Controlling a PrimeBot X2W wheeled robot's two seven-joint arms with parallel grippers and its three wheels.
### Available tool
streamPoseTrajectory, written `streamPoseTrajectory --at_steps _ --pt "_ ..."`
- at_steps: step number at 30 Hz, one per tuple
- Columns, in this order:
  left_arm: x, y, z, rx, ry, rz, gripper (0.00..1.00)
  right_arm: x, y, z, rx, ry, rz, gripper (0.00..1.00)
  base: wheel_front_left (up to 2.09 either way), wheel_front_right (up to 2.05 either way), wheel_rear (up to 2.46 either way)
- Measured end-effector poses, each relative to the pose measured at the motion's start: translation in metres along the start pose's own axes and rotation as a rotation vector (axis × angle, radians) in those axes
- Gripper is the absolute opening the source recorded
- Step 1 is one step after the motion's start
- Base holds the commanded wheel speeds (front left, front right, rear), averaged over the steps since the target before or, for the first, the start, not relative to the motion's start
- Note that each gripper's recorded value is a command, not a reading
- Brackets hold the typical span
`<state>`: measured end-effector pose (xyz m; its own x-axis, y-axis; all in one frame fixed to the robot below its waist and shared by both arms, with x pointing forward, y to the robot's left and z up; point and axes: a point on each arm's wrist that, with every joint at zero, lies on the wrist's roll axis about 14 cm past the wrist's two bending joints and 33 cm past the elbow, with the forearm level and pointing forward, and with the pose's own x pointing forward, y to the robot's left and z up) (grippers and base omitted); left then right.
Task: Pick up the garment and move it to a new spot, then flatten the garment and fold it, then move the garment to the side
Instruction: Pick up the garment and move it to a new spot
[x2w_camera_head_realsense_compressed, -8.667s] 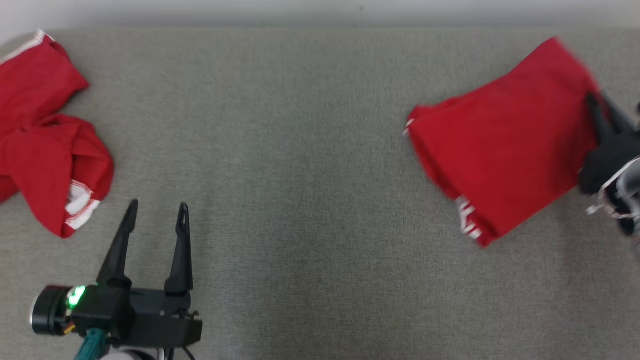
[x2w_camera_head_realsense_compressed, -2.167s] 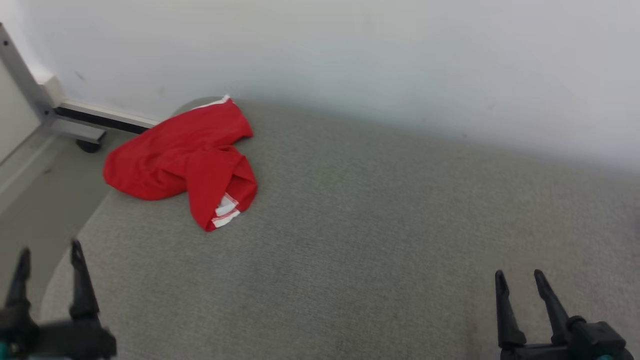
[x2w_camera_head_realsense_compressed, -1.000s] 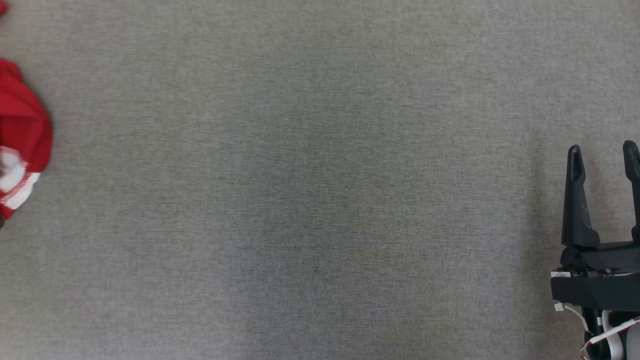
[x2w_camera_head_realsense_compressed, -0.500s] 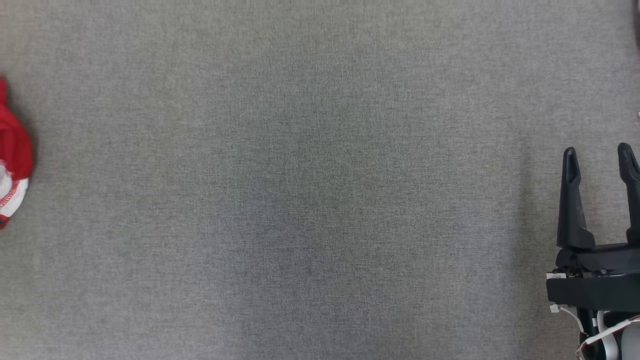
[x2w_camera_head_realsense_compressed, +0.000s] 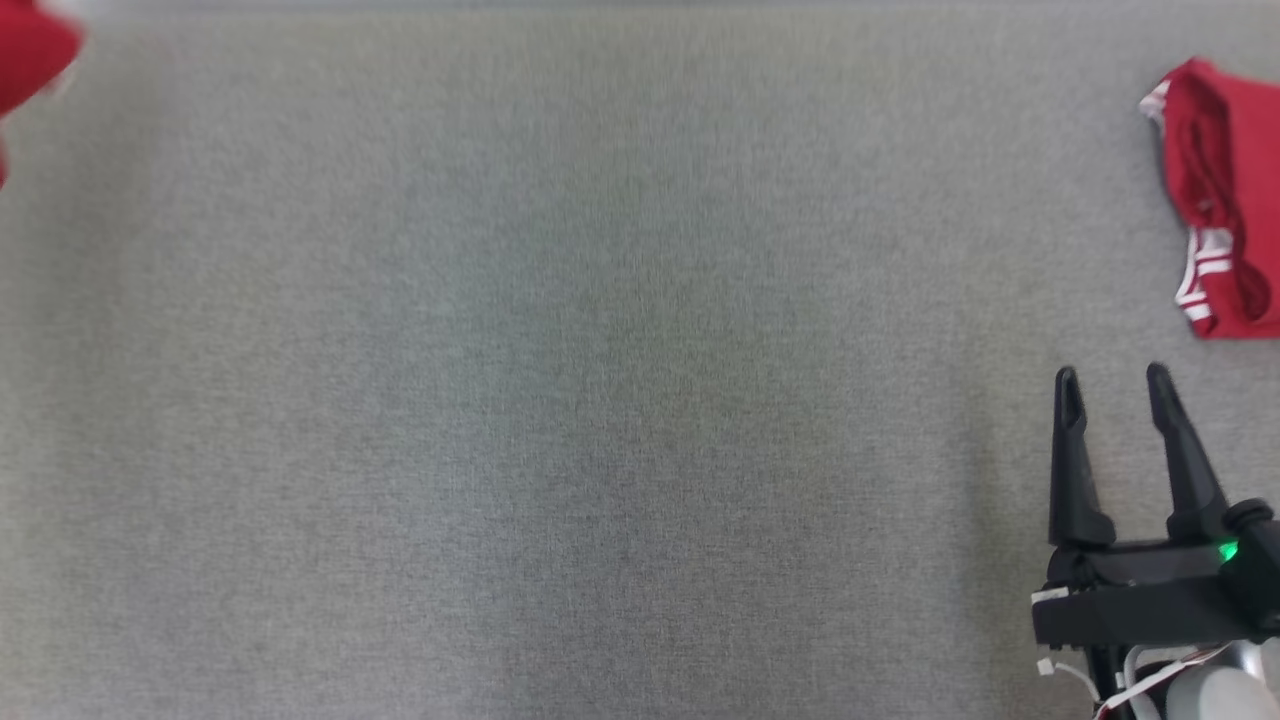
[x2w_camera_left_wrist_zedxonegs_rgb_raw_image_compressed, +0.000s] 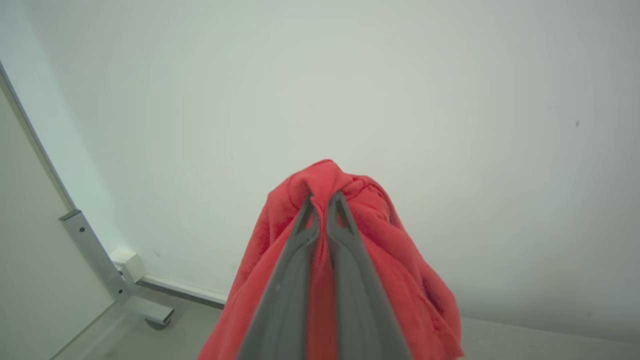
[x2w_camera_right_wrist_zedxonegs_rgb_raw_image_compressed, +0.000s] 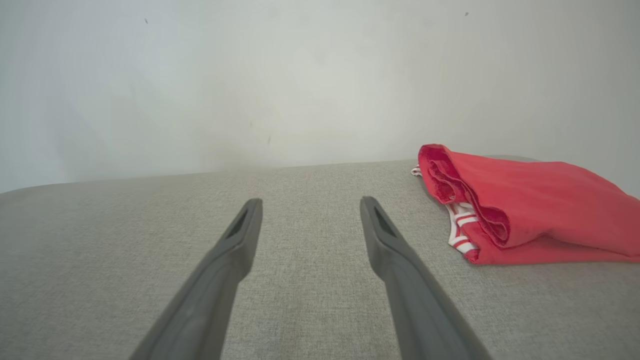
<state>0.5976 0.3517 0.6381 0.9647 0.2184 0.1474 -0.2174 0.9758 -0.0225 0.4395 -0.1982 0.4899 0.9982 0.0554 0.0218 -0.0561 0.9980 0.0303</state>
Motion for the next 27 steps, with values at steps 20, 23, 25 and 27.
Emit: streamPoseTrajectory --at_steps 20,23,25,27 --pt "-0.099 -0.281 0.077 -0.188 -0.16 -0.691 0.0 -0.052 -0.02 0.024 0.068 -0.084 -0.105 1.0 0.0 0.0 0.0" --pt "-0.129 -0.31 0.041 -0.237 -0.061 -0.754 0.0 -0.061 -0.027 0.024 0.072 -0.088 -0.135 1.0 0.0 0.0 0.0" --pt "-0.145 -0.321 0.016 -0.282 0.007 -0.764 0.0 -0.067 -0.033 0.023 0.073 -0.083 -0.155 1.0 0.0 0.0 0.0" --pt "-0.157 -0.324 -0.01 -0.289 0.073 -0.762 0.0 -0.072 -0.038 0.023 0.074 -0.082 -0.173 1.0 0.0 0.0 0.0"
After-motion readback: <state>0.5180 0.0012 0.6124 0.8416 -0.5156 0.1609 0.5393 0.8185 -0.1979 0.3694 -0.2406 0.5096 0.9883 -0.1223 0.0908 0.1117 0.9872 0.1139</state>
